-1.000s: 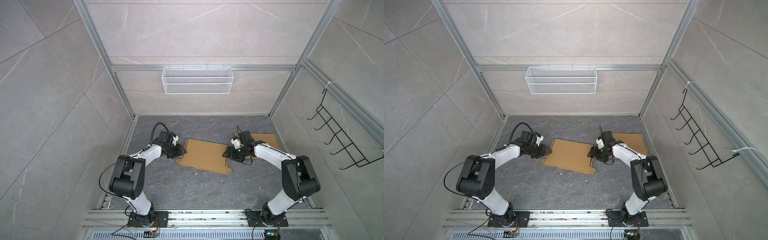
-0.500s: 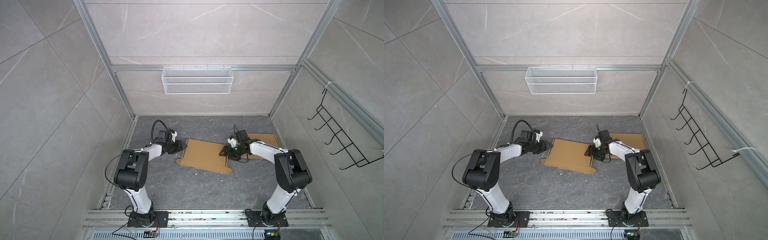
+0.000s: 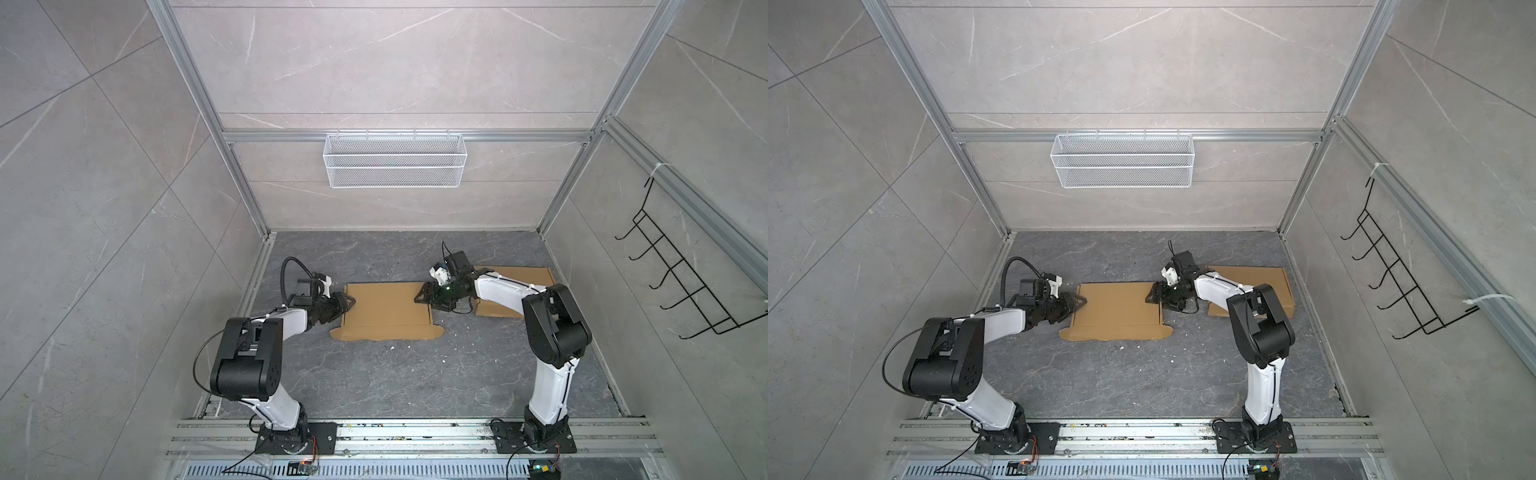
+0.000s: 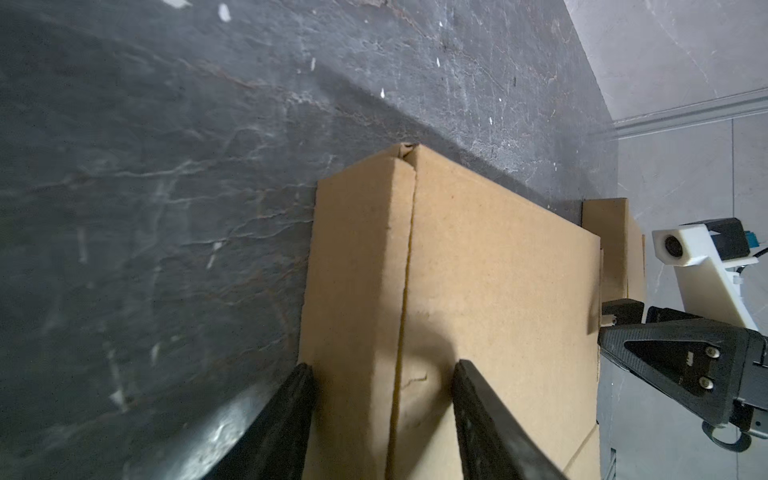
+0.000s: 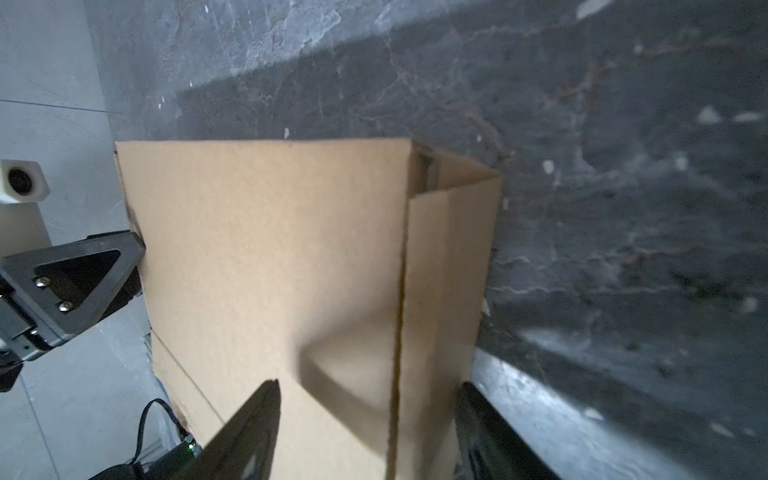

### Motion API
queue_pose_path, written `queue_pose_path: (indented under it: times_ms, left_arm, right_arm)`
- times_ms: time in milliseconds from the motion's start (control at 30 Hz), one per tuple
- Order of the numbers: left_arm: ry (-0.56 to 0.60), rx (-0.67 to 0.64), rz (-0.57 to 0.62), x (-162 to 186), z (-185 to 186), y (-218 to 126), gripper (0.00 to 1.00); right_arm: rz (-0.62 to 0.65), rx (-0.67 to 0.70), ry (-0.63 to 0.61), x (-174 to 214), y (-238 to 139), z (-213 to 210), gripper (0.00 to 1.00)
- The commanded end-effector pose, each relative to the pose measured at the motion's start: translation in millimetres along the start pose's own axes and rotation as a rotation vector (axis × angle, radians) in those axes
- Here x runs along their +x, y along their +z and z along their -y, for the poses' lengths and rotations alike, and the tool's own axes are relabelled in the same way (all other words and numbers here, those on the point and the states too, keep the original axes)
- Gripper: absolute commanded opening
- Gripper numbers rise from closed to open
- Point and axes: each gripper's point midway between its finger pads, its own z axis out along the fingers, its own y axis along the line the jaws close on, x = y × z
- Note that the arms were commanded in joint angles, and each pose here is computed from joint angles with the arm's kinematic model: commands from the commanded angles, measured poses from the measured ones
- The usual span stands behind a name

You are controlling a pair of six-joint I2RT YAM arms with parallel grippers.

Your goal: Fold the paper box

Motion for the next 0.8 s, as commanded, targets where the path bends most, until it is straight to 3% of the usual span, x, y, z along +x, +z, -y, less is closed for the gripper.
queue_pose_path:
  times_ms: [0,333,767]
  left_arm:
    - [-0.036,-0.035,-0.010,8.2,-12.0,-1.5,0.52]
    - [-0.139,-0.110,-0.061,20.6,-42.3,-1.7,0.35]
    - [-0.162,-0.222,-0.111,31.1,-62.5,-9.8,0.20]
  right_arm:
    - [-0.009,-0.069,0.002,-2.6,0.4,-9.4,0.71]
    - [-0.039,-0.118,-0.017,21.4,-15.7,8.1,0.87]
    - [-0.077,-0.162,0.046,41.1,-10.3,13.8,0.94]
